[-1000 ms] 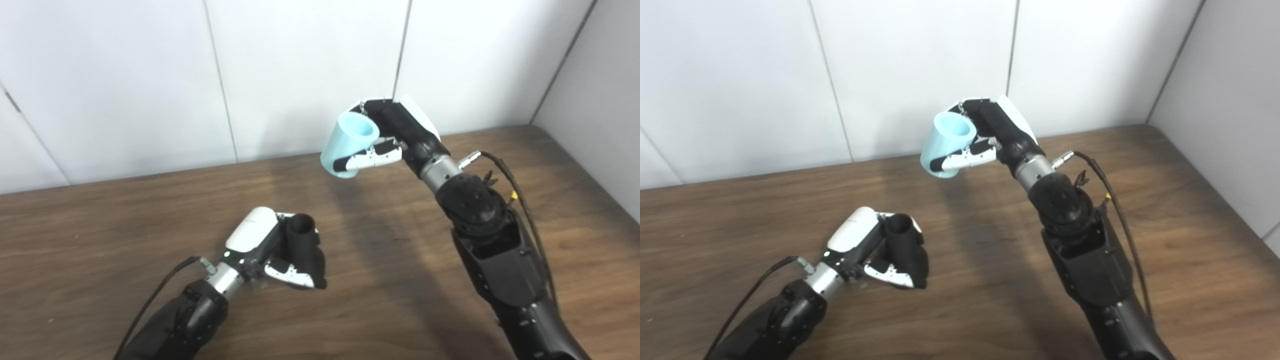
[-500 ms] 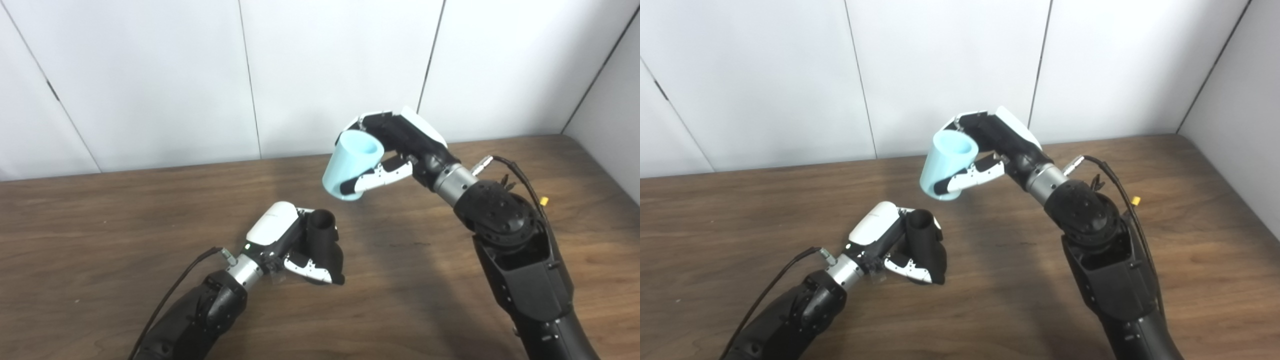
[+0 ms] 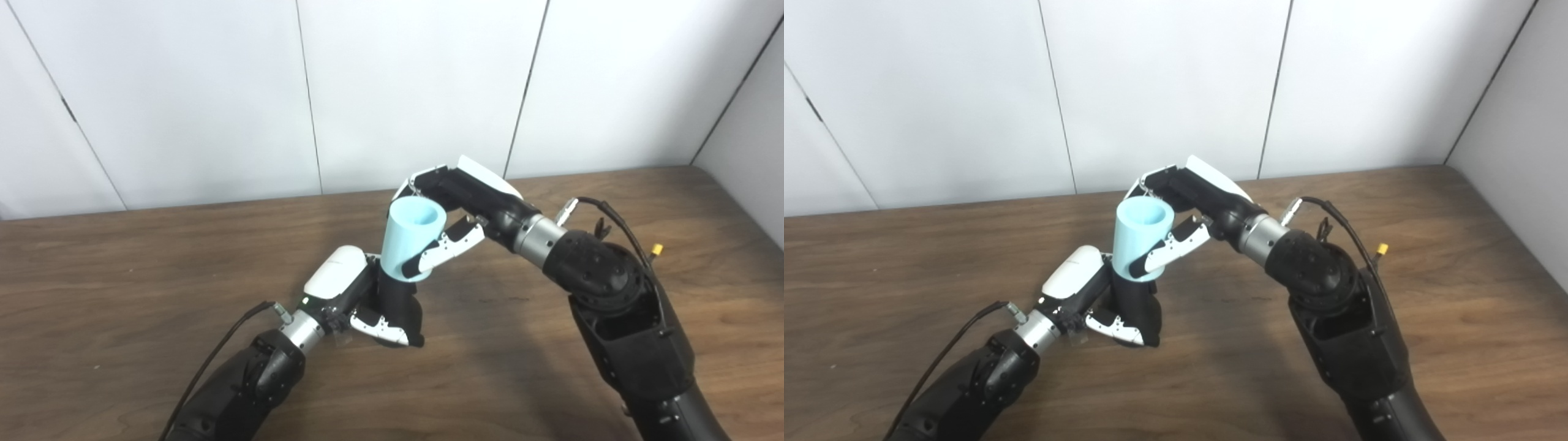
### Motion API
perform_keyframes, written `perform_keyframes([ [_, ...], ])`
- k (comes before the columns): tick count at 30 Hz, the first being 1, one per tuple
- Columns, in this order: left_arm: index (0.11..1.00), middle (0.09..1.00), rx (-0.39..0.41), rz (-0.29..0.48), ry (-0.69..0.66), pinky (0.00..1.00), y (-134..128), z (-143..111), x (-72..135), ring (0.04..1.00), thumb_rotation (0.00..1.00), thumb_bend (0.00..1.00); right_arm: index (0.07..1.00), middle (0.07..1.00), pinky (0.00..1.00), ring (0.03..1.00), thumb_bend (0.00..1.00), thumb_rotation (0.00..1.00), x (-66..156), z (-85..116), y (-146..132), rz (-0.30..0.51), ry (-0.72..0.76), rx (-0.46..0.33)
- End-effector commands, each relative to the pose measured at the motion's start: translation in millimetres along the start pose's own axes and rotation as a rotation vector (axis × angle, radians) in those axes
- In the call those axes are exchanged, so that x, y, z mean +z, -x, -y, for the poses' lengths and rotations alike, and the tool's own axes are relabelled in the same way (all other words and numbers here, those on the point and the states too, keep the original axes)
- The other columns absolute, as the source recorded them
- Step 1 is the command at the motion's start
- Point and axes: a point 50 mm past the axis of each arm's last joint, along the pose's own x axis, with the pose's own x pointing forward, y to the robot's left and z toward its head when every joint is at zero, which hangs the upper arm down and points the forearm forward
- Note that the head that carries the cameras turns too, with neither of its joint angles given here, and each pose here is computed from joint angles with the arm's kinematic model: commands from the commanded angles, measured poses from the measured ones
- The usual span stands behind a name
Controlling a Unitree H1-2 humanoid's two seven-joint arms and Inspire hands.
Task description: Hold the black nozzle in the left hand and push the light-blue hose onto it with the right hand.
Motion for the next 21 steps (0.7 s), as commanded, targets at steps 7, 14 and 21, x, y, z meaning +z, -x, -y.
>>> perform_keyframes([
  [7,0.506,0.432,-0.278,-0.203,0.129,0.32,84.2,125.3,-0.9,0.420,0.00,0.50,0.514,0.471,0.34,0.425,0.52,0.00,22.4,11.3,-10.9,0.063,0.051,-0.041],
  [14,0.505,0.432,-0.286,-0.210,0.130,0.33,81.2,127.6,3.5,0.422,0.00,0.50,0.512,0.470,0.34,0.427,0.52,0.00,7.0,6.6,-18.0,0.009,0.036,-0.041],
  [21,0.504,0.437,-0.276,-0.202,0.135,0.33,80.9,128.5,4.8,0.426,0.00,0.50,0.515,0.463,0.34,0.429,0.52,0.00,0.0,0.9,-21.1,-0.001,0.047,-0.040],
])
